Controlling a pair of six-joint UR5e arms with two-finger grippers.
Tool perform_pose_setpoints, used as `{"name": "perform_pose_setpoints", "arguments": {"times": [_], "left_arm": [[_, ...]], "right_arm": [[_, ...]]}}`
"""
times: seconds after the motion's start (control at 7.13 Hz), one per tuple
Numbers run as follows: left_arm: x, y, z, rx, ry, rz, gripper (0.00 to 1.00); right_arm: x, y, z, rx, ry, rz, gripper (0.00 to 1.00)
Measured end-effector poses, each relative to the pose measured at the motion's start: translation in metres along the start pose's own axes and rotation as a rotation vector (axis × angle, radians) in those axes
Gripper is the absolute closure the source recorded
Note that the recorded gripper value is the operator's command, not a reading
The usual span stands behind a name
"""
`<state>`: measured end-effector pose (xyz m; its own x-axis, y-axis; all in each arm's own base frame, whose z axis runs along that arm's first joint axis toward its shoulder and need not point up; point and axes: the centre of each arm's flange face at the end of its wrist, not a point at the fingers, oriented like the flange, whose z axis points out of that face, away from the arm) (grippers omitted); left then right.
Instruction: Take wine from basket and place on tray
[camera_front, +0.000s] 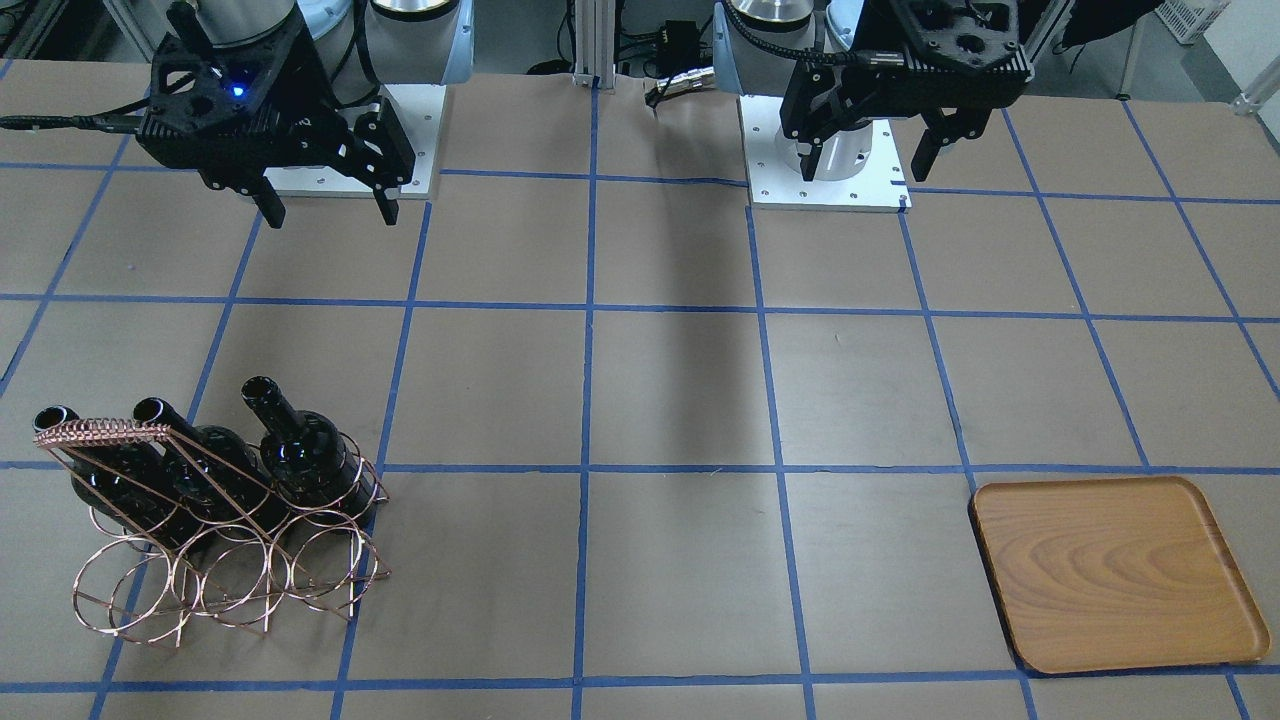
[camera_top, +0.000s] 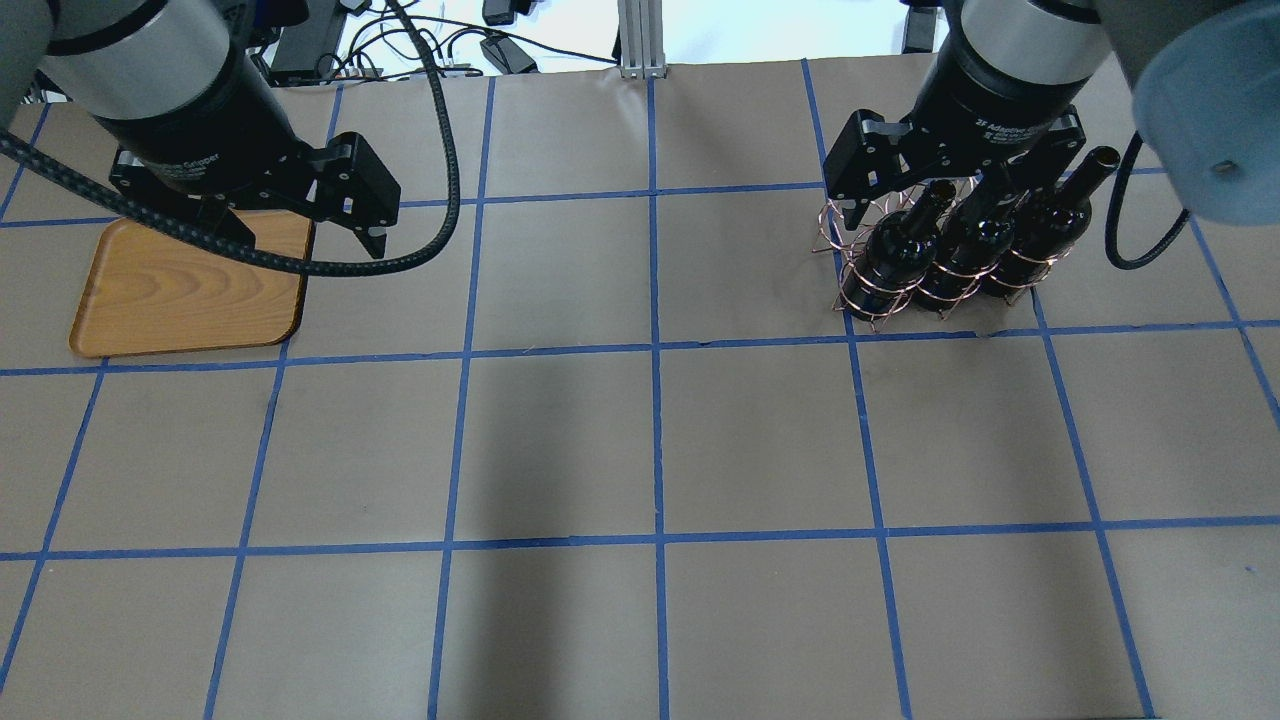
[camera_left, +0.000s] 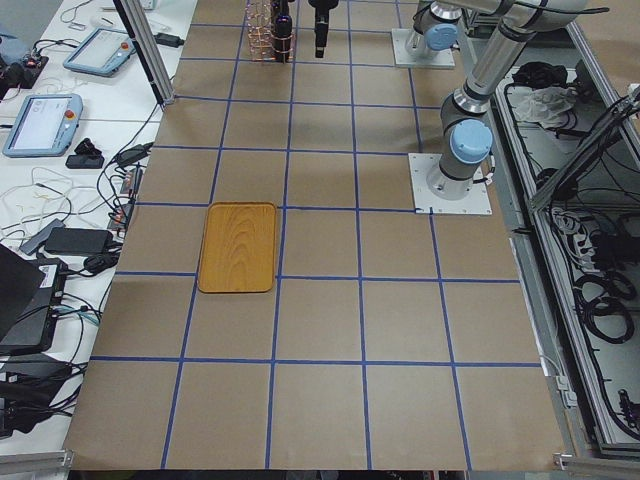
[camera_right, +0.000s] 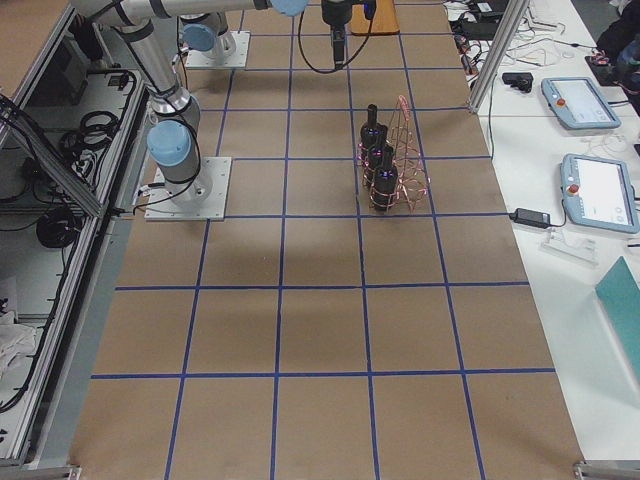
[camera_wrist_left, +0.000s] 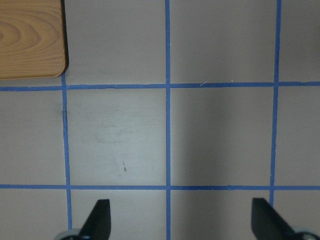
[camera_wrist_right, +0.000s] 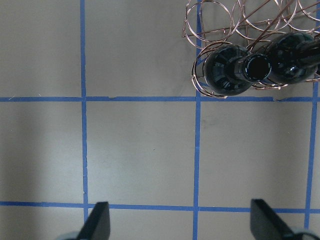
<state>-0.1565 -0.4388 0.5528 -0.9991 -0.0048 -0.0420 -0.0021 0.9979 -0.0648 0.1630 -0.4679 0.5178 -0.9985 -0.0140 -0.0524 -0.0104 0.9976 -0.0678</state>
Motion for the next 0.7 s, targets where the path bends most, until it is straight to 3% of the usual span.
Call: {"name": "perform_pose_setpoints", "arguments": {"times": [0.7], "left_arm": [[-0.0002, 0.0003, -0.0001, -0.001, -0.002, 0.0, 0.0]], "right_arm": [[0.0007, -0.0013, -0.0013, 0.01, 0.001, -0.01, 0.0]]}}
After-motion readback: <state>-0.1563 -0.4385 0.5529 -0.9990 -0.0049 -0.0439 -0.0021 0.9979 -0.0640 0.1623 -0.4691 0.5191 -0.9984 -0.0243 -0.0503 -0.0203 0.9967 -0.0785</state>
